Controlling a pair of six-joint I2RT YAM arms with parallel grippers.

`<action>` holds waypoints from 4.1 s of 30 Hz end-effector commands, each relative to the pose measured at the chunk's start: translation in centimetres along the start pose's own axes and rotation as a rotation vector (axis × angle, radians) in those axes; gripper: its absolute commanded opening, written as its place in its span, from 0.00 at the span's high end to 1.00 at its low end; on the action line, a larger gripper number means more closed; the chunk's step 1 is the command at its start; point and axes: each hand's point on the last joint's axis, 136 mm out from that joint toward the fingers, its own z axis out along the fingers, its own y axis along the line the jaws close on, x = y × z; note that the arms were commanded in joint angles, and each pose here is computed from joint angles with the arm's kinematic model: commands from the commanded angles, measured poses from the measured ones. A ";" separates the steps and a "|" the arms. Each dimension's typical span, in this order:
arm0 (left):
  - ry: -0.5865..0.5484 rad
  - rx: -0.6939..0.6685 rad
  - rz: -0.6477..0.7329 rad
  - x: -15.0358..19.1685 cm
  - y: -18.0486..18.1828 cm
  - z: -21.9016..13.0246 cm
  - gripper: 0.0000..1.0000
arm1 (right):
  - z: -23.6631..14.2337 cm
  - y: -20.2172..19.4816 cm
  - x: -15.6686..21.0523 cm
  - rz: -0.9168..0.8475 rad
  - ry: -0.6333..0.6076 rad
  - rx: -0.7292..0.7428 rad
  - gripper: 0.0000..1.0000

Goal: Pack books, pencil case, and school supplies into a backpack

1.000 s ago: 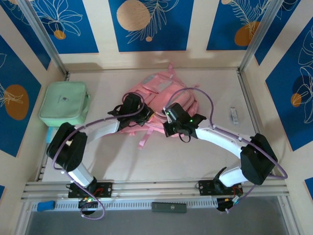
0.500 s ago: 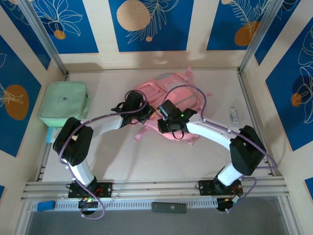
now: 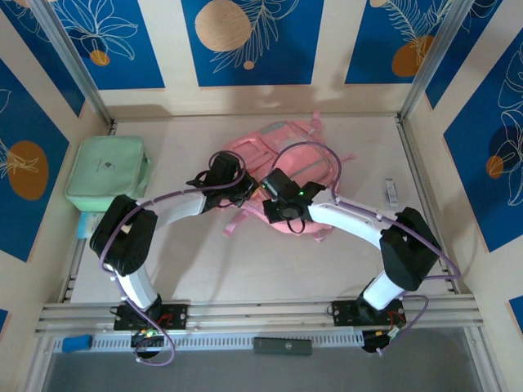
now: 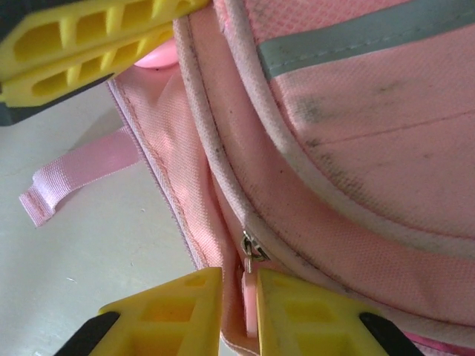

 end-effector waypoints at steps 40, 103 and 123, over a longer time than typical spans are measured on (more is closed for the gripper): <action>-0.094 0.008 0.160 -8.8 -3.9 -0.4 1.00 | -2.6 -1.4 4.8 -0.174 0.107 0.049 1.00; -0.158 0.006 -0.093 -1.0 0.7 0.0 1.00 | -3.2 -1.2 -2.8 0.012 0.035 0.037 1.00; -0.083 0.127 0.154 -6.7 -1.6 -7.5 0.54 | -4.5 1.9 -2.7 0.100 0.017 -0.107 1.00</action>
